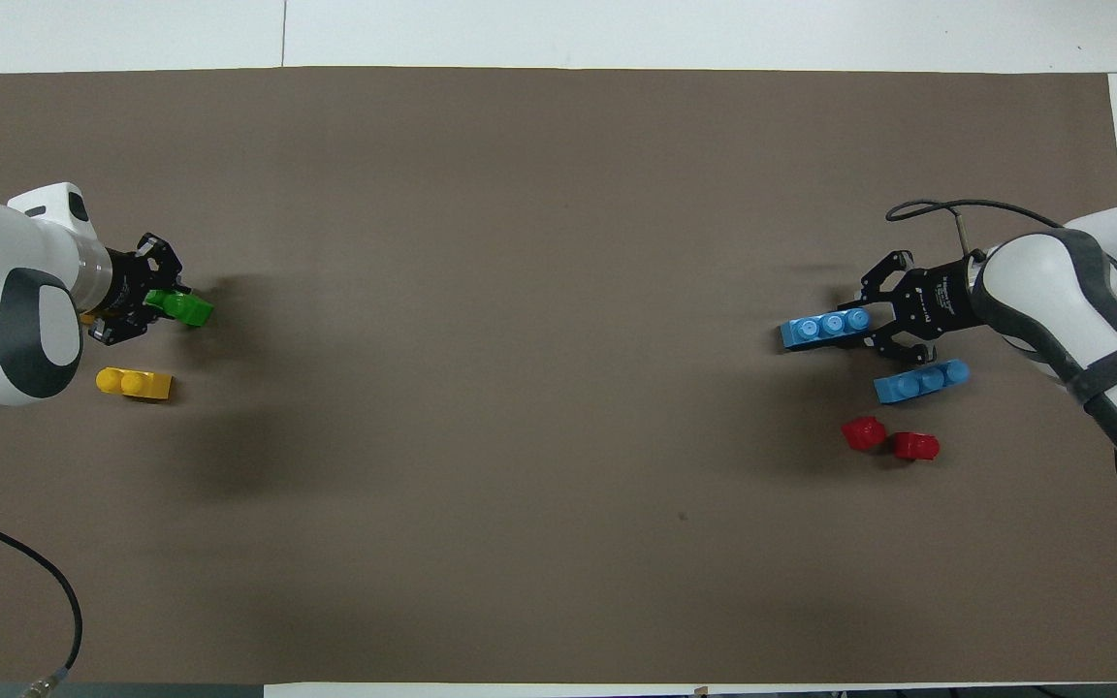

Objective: Remove green block with left arm and hold with right
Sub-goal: 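Lower the green block with the left gripper while the right gripper releases blue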

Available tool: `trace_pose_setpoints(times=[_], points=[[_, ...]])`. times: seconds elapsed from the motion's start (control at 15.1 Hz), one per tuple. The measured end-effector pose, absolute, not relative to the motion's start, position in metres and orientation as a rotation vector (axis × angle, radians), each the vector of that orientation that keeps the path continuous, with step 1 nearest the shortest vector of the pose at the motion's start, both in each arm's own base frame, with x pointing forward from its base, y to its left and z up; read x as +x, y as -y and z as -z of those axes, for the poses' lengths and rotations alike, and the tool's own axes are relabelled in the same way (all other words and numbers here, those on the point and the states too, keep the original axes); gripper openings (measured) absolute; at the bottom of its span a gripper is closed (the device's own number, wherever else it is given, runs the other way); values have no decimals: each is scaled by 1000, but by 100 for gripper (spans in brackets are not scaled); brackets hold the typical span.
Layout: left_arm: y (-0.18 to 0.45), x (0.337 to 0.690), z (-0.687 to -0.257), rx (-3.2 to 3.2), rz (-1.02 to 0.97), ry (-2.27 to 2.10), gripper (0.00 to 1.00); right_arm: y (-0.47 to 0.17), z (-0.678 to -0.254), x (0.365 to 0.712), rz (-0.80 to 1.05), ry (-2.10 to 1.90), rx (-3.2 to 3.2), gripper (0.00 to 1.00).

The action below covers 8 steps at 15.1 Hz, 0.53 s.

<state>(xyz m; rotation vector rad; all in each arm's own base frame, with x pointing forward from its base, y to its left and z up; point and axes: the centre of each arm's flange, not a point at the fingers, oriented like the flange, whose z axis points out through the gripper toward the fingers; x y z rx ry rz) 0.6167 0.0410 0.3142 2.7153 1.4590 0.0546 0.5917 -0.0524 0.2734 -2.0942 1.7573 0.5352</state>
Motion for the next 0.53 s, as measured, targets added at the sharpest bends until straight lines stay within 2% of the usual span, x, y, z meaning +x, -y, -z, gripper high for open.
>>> trace_pose_setpoints(times=[0.07, 0.13, 0.33, 0.46, 0.53], points=[[-41, 617, -314, 2715, -55, -1459, 34, 52, -273, 592, -535, -1757, -2094, 41], [-42, 617, -314, 2714, -55, -1461, 34, 52, -274, 592, -535, -1757, -2094, 46], [-48, 616, -314, 2732, -57, -1430, 38, 47, -277, 594, -534, -1743, -2103, 77], [-50, 616, -314, 2751, -58, -1393, 58, 33, -288, 596, -533, -1710, -2127, 97], [-51, 617, -315, 2757, -62, -1380, 68, 26, -297, 597, -524, -1694, -2139, 100]])
